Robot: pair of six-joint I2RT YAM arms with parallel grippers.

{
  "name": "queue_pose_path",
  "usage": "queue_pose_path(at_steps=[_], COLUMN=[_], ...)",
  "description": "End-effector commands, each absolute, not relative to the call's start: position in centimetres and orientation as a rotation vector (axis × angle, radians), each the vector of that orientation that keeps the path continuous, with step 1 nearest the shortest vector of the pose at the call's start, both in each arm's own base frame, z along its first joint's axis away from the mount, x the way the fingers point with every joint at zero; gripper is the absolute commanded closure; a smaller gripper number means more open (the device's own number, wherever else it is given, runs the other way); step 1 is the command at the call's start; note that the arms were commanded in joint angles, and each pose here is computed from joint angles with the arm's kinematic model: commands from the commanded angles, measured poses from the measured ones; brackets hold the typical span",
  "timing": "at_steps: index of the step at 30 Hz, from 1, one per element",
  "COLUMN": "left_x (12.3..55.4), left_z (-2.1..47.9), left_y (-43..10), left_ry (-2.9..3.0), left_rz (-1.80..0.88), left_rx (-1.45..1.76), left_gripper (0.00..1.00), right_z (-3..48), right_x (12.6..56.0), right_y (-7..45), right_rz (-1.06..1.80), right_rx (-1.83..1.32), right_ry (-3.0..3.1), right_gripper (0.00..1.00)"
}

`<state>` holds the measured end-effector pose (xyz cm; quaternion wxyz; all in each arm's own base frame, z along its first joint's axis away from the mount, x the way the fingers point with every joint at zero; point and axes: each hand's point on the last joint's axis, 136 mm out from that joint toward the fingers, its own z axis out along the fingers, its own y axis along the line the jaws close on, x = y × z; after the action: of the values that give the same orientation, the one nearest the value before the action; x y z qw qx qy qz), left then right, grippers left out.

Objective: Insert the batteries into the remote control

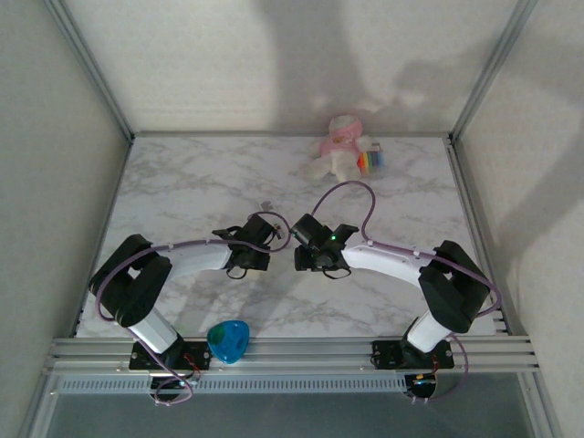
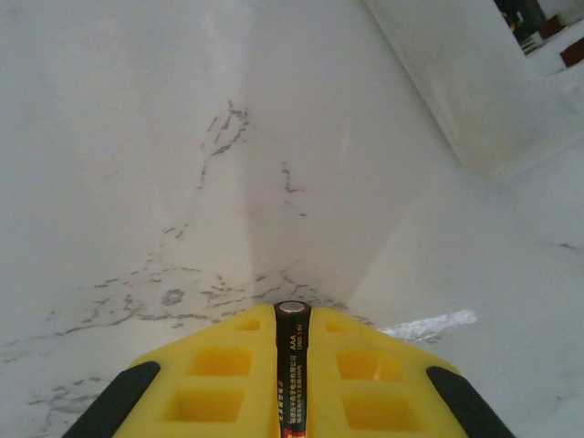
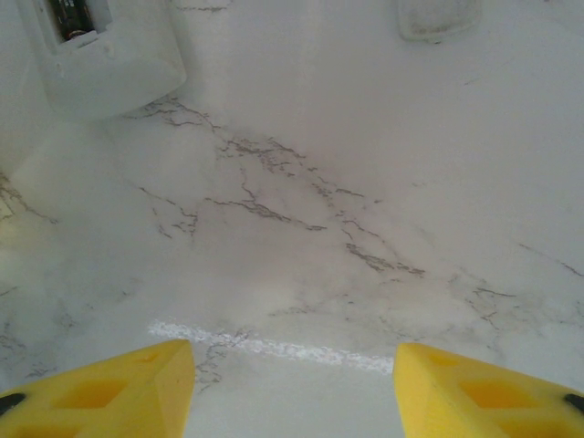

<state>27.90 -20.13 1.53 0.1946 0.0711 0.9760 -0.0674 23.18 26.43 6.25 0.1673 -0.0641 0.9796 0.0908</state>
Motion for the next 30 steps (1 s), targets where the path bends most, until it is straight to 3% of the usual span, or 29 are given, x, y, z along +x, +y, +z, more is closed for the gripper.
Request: queue_pose_path(at_steps=[1, 16, 30], left_x=[24.4, 29.3, 35.2], left_z=[0.3, 6.8, 6.4], left_y=[-22.3, -25.4, -26.4], left_ry=[2.86, 2.732, 2.626], left_rz=[-0.359, -0.51, -0.454], left_rx=[0.19, -0.235, -0.617], left_gripper=[1.0, 1.0, 0.99], right_z=[6.9, 8.8, 9.7], right_x=[23.5, 25.5, 26.1], right_y=[25.9, 23.3, 19.8], right_rz=[0.254, 0.319, 0.355], right_rx=[-0.154, -0.083, -0.004], right_ry=[2.77, 2.74, 2.73], right_gripper=[0.4, 0.4, 0.39])
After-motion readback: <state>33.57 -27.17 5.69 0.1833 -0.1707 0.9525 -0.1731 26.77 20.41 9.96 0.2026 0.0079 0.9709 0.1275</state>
